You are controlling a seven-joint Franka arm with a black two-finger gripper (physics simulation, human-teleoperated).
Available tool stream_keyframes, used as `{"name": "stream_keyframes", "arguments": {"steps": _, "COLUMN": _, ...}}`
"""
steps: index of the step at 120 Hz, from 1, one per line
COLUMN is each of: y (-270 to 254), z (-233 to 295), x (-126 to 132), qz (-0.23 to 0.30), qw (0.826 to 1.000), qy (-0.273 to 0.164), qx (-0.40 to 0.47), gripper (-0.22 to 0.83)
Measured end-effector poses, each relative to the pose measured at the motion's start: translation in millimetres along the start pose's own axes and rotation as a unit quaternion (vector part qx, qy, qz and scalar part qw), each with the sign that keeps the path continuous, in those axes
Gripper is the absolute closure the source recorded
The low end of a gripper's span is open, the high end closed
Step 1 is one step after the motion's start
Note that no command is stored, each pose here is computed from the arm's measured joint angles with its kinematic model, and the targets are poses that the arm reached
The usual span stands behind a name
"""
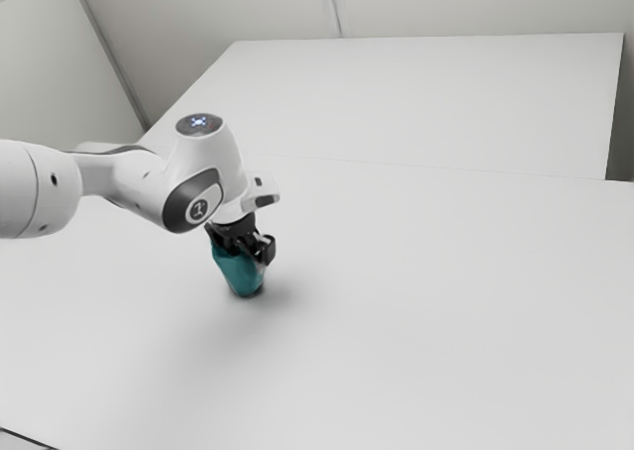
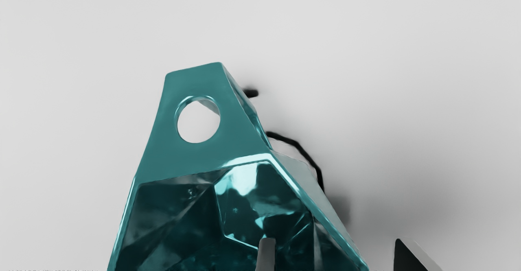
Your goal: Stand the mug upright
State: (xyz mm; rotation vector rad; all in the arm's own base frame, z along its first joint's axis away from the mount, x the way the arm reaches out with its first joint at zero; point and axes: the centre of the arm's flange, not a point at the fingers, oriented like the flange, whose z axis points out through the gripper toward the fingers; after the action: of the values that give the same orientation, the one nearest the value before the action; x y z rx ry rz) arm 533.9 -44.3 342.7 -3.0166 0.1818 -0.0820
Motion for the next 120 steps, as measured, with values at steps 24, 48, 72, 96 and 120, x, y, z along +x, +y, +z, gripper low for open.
{"name": "stream_keyframes", "arguments": {"steps": 24, "y": -2, "z": -23, "x": -1, "qz": -0.008, "qw": 1.0, "qy": 0.015, "qx": 0.009, "gripper": 0.13}}
{"name": "stream_keyframes", "arguments": {"steps": 48, "y": -4, "z": -42, "x": -2, "qz": -0.014, "qw": 0.999, "qy": 0.023, "qx": 0.017, "gripper": 0.05}}
{"name": "stream_keyframes", "arguments": {"steps": 72, "y": -8, "z": -87, "x": 3, "qz": -0.034, "qw": 0.999, "qy": 0.029, "qx": 0.016, "gripper": 0.02}}
{"name": "stream_keyframes", "arguments": {"steps": 96, "y": -18, "z": -173, "x": 30, "qz": -0.076, "qw": 0.996, "qy": 0.032, "qx": -0.029, "gripper": 0.01}}
{"name": "stream_keyframes", "arguments": {"steps": 120, "y": -28, "z": -272, "x": 37, "qz": -0.084, "qw": 0.995, "qy": 0.038, "qx": -0.039, "gripper": 0.0}}
